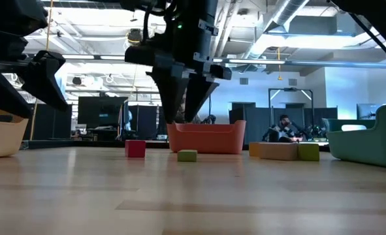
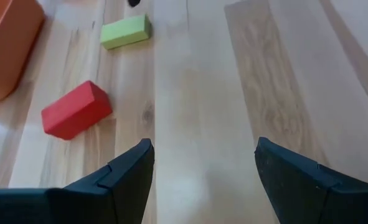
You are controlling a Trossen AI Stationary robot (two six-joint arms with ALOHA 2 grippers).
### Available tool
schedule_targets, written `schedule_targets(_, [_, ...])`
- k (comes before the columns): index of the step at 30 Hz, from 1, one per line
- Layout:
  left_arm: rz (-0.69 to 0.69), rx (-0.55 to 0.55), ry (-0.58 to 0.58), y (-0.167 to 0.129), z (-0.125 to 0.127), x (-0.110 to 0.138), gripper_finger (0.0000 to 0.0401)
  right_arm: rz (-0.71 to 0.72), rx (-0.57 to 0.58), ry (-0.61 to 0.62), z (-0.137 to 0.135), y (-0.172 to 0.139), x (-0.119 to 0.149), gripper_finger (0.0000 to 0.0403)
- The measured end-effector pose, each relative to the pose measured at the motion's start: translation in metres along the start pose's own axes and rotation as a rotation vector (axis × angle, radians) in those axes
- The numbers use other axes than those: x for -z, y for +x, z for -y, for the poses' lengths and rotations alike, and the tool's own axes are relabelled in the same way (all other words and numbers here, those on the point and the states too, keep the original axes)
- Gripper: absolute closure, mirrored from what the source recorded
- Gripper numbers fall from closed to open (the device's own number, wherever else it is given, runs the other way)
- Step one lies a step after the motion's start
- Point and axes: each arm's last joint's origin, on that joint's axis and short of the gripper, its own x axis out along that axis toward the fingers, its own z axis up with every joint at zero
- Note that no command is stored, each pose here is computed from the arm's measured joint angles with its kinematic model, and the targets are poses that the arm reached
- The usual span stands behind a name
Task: Sort blocks by size
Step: Put the medium light green block into the green bin
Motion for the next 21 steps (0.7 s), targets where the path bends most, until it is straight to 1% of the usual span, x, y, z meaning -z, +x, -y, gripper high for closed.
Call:
schedule_targets(4, [-0.009, 0.025, 0.035, 0.000, 0.001, 0.000, 0.0134, -0.008, 0.012, 0.093, -0.001, 0.007, 0.001, 0.0178])
schedule_targets(7, [-0.011, 0.032, 0.055, 0.000, 0.001, 0.000, 0.0134, 0.010, 0.000, 0.192, -0.003, 0.015, 0.004, 0.0178])
schedule_targets(9, [-0.012, 0.044, 0.067, 0.000, 0.001, 0.000, 0.0134, 0.007, 0.020, 0.248, -0.003, 0.018, 0.006, 0.0178])
schedule_targets(13, [-0.013, 0.050, 0.081, 0.000, 0.001, 0.000, 0.0134, 0.028, 0.021, 0.344, -0.003, 0.019, 0.006, 0.0178])
schedule_targets(16, [-0.015, 0.056, 0.092, 0.000, 0.002, 0.000, 0.0134, 0.013, 0.066, 0.389, 0.000, 0.024, 0.010, 0.0178])
schedule_targets(20, [-0.022, 0.088, 0.130, 0.000, 0.002, 0.000, 0.0134, 0.029, 0.048, 0.475, -0.001, 0.030, 0.011, 0.0178])
schedule_targets(21, [-0.022, 0.093, 0.138, 0.000, 0.003, 0.000, 0.0134, 0.023, 0.060, 0.492, 0.000, 0.034, 0.014, 0.0178])
